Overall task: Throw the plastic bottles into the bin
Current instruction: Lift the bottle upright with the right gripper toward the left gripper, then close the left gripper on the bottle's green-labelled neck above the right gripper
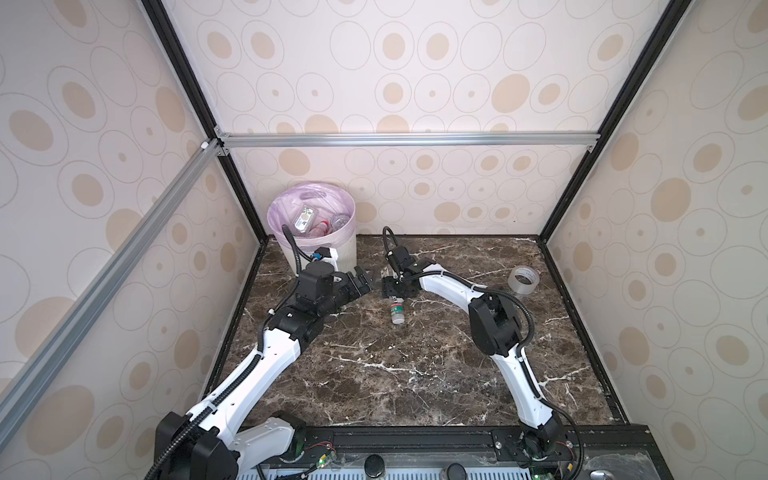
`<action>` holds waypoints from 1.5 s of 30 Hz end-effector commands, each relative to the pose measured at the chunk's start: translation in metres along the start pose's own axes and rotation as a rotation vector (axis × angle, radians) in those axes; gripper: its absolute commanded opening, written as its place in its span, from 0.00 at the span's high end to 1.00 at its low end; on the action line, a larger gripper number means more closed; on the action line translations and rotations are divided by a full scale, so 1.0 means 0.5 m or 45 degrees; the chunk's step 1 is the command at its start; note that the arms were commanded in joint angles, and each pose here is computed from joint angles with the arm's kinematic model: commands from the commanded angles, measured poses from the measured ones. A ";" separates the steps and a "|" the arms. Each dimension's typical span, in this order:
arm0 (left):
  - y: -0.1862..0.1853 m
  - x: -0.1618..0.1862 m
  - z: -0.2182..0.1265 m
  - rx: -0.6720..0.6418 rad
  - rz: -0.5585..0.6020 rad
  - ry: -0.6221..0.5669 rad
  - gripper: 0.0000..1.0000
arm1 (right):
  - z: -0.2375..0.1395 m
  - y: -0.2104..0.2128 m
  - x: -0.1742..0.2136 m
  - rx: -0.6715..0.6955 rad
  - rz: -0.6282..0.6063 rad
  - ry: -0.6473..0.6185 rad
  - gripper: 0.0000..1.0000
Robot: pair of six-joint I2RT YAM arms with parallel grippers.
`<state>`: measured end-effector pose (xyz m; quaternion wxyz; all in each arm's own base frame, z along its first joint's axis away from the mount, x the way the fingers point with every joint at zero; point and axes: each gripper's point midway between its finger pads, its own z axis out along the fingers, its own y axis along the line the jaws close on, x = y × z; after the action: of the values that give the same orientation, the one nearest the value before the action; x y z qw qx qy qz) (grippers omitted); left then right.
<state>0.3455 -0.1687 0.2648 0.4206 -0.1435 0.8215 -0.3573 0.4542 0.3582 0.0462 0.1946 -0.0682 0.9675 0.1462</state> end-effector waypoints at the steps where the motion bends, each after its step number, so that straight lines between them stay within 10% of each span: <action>1: -0.008 -0.012 -0.012 0.023 -0.020 -0.027 0.01 | -0.013 0.007 -0.009 -0.015 -0.012 -0.012 0.47; 25: -0.055 0.037 0.079 0.098 0.068 0.067 0.06 | -0.415 0.055 -0.177 -0.463 0.199 -0.417 0.55; 45: -0.139 0.078 0.172 0.194 0.137 0.124 0.28 | -0.487 0.084 -0.180 -0.623 0.256 -0.462 0.56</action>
<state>0.3793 -0.2710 0.2310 0.3802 -0.0619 0.8373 -0.3879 0.4493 0.3297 0.2783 0.3107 0.0110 0.8721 0.3778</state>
